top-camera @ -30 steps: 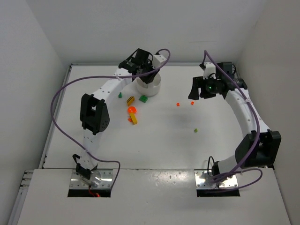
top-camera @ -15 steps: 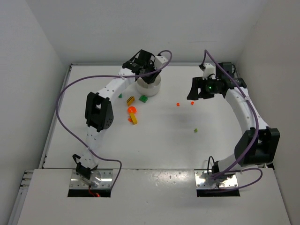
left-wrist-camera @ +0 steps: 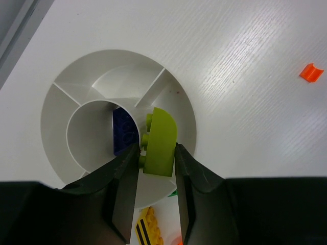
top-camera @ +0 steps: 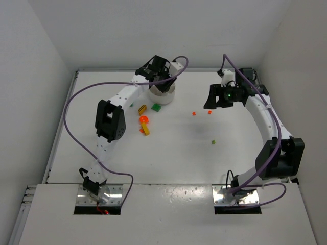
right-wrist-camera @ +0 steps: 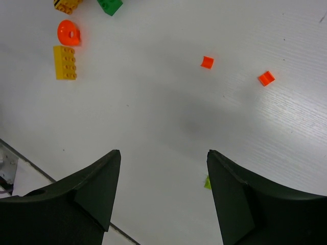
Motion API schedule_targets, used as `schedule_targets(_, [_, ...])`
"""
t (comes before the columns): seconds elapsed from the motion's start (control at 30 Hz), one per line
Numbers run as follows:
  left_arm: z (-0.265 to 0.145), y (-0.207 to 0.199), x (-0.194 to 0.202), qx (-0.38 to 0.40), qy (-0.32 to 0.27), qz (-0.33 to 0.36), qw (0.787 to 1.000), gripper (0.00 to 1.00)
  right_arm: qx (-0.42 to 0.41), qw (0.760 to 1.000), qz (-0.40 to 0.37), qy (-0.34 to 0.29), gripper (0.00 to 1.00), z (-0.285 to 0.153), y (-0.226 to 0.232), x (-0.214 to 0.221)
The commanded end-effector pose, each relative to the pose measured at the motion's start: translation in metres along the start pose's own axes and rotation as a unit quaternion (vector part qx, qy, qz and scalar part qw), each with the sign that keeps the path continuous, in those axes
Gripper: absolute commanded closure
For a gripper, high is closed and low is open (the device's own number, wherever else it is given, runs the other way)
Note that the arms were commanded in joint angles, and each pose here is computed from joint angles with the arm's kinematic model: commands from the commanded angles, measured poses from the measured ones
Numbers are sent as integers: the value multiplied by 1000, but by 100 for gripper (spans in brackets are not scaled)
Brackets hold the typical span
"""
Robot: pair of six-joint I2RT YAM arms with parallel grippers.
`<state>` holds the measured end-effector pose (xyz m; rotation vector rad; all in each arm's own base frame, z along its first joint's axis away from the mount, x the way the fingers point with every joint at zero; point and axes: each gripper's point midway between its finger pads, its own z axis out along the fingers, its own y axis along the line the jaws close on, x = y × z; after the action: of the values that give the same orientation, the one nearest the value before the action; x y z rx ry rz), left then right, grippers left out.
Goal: Sort the legos into containers by color
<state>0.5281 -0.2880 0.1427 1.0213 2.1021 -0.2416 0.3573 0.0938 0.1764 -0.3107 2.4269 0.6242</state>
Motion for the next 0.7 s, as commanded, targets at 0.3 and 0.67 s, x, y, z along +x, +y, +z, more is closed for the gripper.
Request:
schedule_targets(0.3, [-4,9,-20,-13,-28,-10,999,51,-15,1000,-6,-12,30,-4,7,-3])
schedule_targets(0.67, [-94,-13,-52,9,-87,-48,995,43,42,994,-15,103,39,-1,-18,79])
